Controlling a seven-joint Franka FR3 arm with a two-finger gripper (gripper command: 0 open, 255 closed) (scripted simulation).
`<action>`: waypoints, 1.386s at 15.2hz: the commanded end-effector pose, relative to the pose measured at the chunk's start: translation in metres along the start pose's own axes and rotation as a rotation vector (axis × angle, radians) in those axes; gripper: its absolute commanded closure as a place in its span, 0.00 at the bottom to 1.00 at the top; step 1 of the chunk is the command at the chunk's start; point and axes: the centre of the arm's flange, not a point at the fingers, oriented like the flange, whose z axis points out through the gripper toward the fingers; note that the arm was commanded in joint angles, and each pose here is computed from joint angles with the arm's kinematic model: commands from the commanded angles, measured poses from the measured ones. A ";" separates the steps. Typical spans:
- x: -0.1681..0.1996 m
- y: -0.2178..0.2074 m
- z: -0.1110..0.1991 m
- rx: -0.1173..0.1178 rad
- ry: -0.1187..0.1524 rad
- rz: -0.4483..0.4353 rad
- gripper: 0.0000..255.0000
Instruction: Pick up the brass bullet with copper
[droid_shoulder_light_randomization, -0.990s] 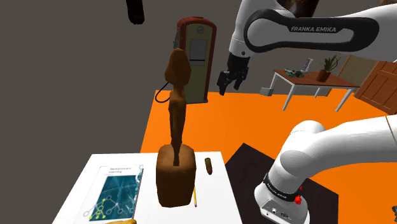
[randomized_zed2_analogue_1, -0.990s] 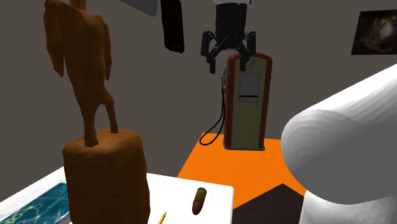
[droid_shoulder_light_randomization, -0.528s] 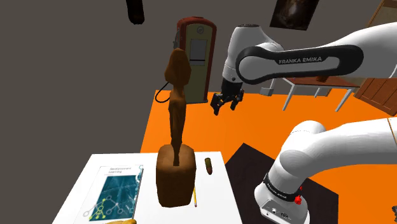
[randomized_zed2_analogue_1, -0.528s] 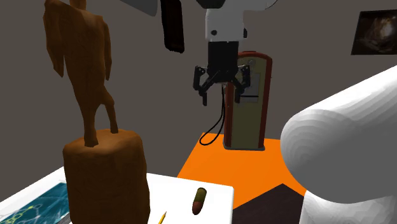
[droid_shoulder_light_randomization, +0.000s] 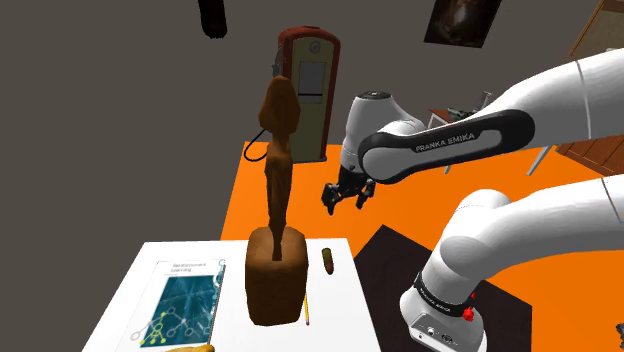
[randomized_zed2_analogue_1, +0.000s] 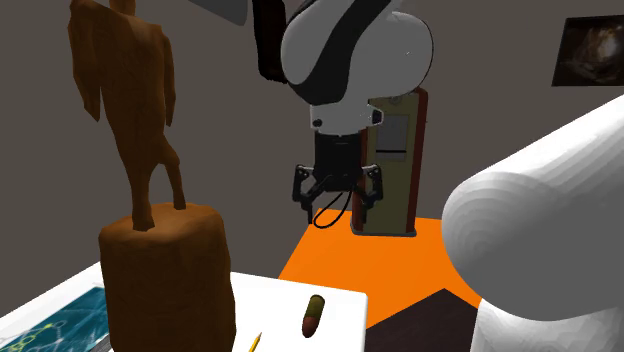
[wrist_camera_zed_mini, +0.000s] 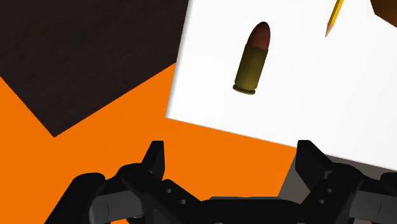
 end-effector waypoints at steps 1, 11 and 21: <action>-0.006 -0.008 0.025 0.001 -0.006 0.049 0.00; -0.035 -0.043 0.135 0.002 -0.039 0.256 0.00; -0.038 -0.044 0.175 0.002 -0.039 0.256 1.00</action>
